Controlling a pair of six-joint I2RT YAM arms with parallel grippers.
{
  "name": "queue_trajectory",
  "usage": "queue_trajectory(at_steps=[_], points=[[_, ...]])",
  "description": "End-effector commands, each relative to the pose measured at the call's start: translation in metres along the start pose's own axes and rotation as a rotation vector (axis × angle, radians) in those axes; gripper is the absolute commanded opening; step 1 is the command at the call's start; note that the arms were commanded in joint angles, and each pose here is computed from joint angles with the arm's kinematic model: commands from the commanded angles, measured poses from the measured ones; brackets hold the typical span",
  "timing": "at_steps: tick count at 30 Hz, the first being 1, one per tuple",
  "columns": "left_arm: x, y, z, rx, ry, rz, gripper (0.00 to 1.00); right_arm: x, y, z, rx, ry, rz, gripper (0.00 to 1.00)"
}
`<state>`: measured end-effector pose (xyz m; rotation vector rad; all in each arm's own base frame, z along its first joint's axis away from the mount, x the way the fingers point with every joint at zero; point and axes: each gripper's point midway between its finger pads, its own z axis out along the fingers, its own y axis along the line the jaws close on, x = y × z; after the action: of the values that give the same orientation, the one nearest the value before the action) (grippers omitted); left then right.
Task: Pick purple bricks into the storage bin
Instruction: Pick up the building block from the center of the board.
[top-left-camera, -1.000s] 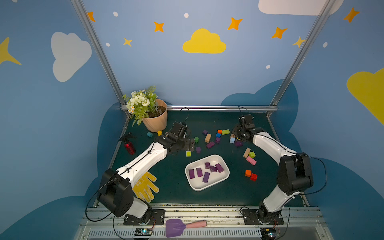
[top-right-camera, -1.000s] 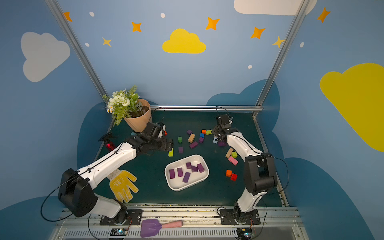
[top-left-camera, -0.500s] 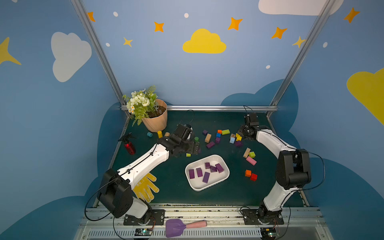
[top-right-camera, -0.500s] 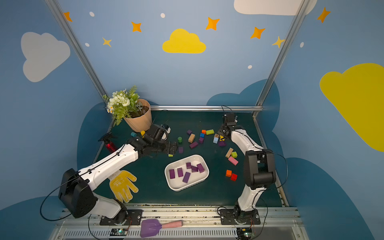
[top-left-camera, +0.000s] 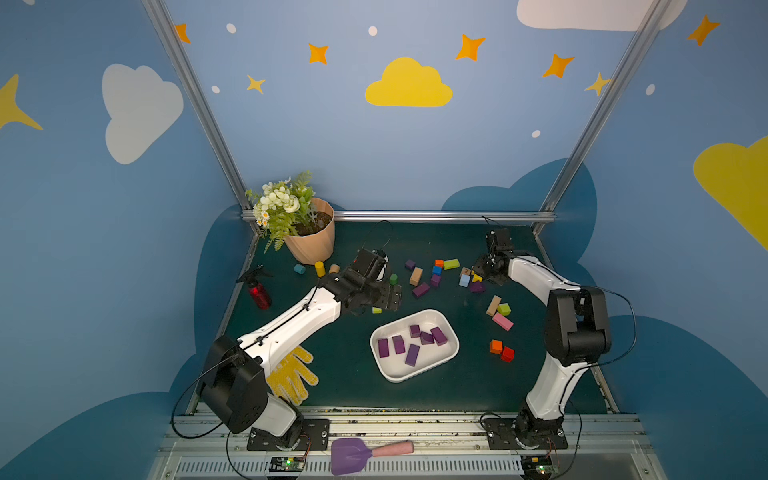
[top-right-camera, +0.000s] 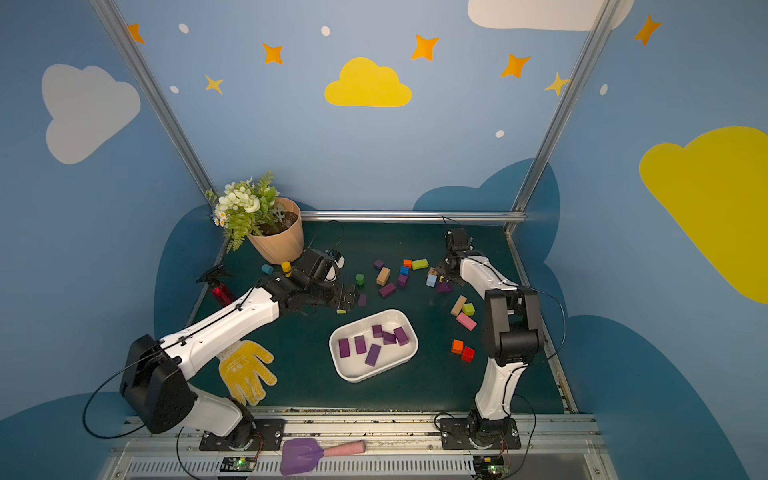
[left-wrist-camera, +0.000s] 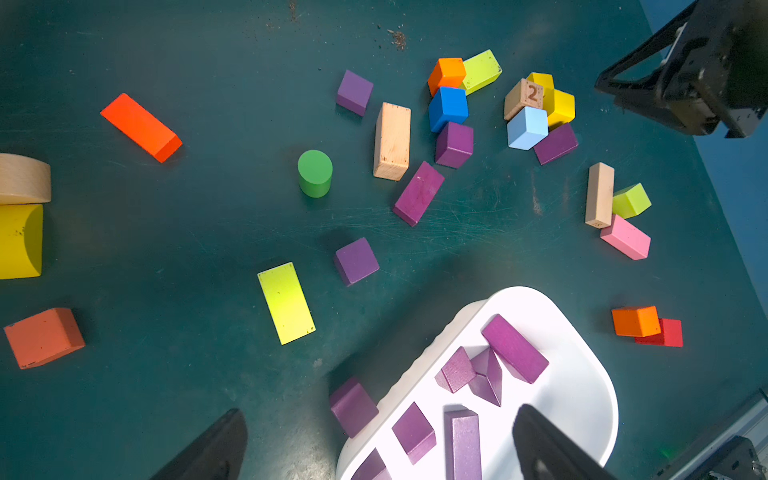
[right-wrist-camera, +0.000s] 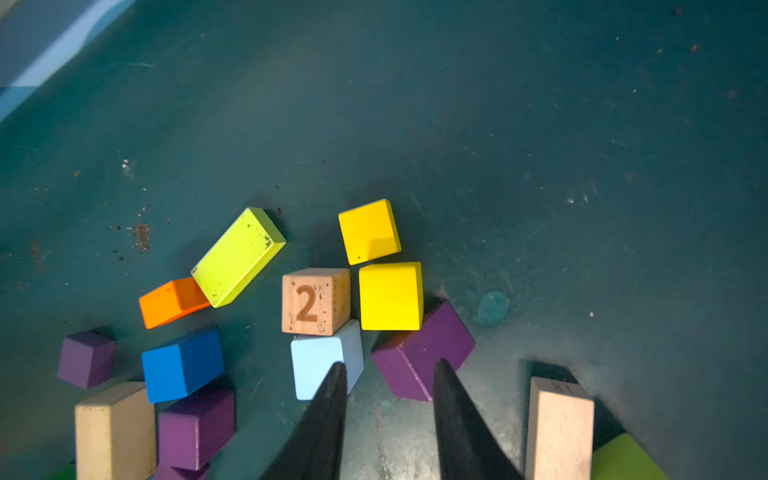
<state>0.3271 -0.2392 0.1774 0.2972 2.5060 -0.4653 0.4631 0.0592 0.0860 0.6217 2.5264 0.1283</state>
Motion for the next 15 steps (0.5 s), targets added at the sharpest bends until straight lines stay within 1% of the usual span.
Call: queue_trajectory(at_steps=[1,9,15], points=[[-0.004,-0.004,-0.005,0.009,-0.002,0.01,1.0,0.004,-0.002,0.002,0.02,0.03,-0.007,0.35],[-0.004,-0.004,-0.005,0.009,-0.002,0.011,1.0,0.012,-0.006,0.003,0.033,0.052,-0.018,0.29],[-0.004,-0.004,-0.004,0.008,-0.001,0.01,1.0,0.015,-0.006,0.005,0.032,0.064,-0.028,0.27]])
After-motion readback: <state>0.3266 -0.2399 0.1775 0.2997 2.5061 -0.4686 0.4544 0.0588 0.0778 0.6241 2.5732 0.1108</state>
